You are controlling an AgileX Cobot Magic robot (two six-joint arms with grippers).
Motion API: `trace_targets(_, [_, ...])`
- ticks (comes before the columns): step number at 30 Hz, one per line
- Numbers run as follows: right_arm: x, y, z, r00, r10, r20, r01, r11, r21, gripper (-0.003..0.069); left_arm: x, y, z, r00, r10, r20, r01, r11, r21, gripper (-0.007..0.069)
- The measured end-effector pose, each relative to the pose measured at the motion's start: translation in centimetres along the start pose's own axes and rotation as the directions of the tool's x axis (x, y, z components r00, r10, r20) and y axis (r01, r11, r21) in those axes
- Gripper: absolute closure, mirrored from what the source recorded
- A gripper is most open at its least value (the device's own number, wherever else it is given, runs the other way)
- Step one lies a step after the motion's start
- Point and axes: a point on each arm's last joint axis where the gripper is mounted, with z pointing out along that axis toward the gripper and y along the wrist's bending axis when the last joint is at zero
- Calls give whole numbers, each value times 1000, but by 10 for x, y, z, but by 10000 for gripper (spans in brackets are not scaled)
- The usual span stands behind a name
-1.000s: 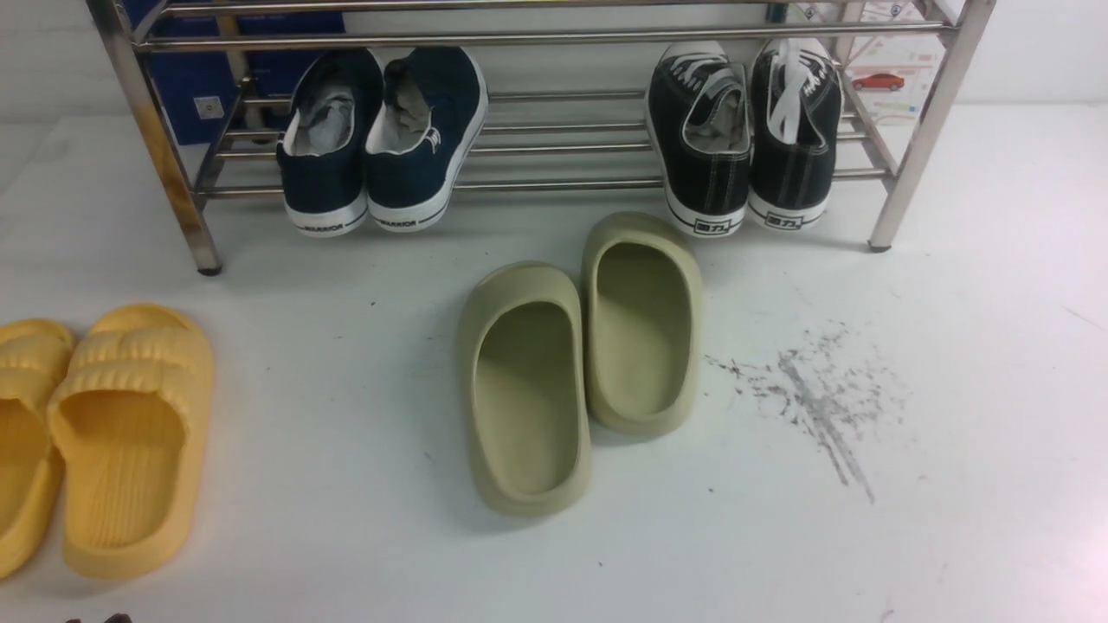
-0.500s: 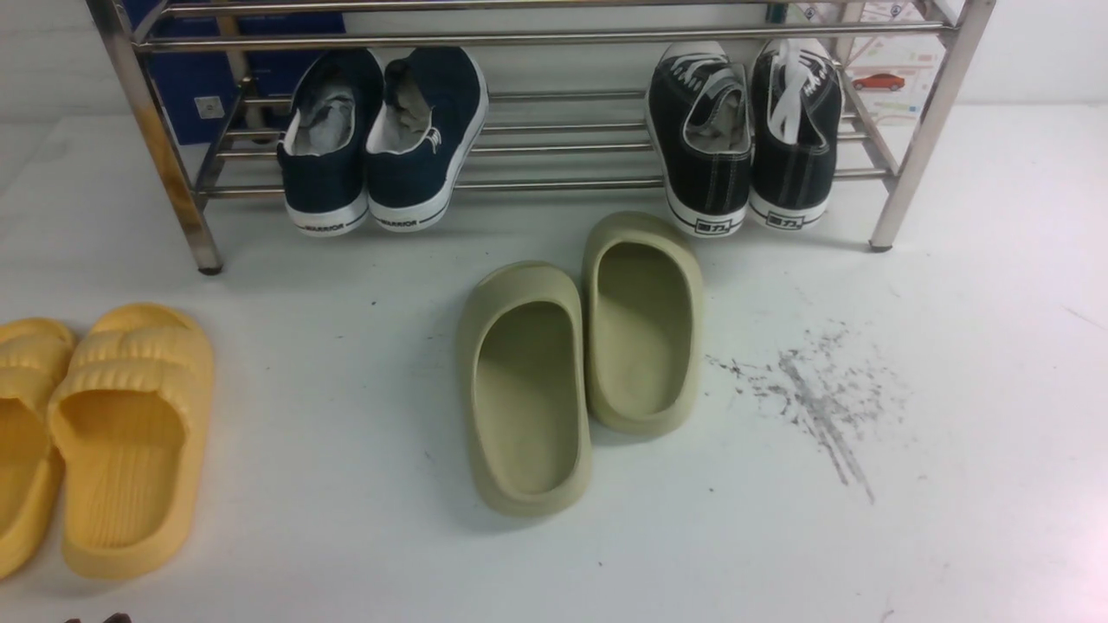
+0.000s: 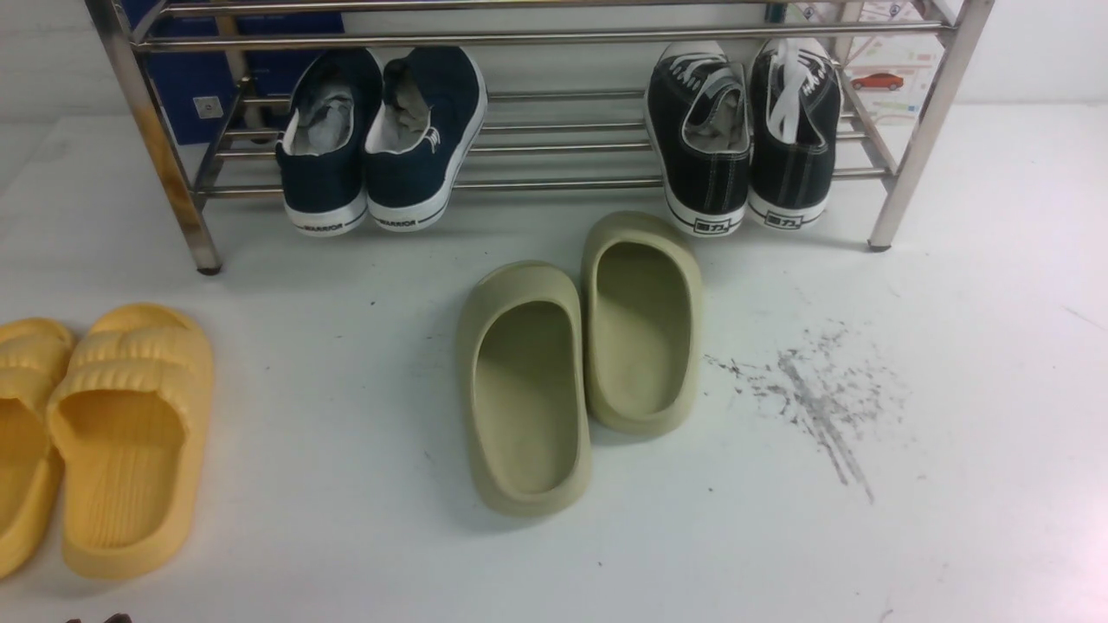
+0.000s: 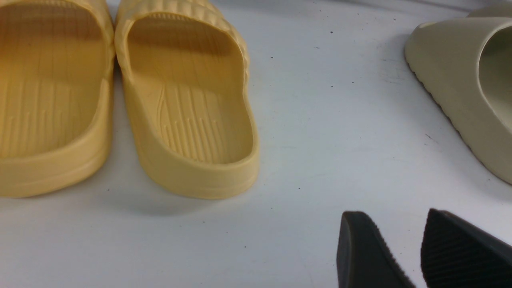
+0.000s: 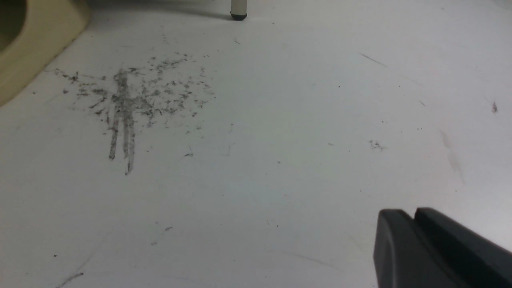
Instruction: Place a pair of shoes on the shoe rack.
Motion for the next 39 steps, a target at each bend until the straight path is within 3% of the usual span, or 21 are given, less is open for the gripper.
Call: trace_targets(39, [0,0,0,1000,1,0,-1,1000,0,522,0,0,0,1000,0,0,0,1000,0,386])
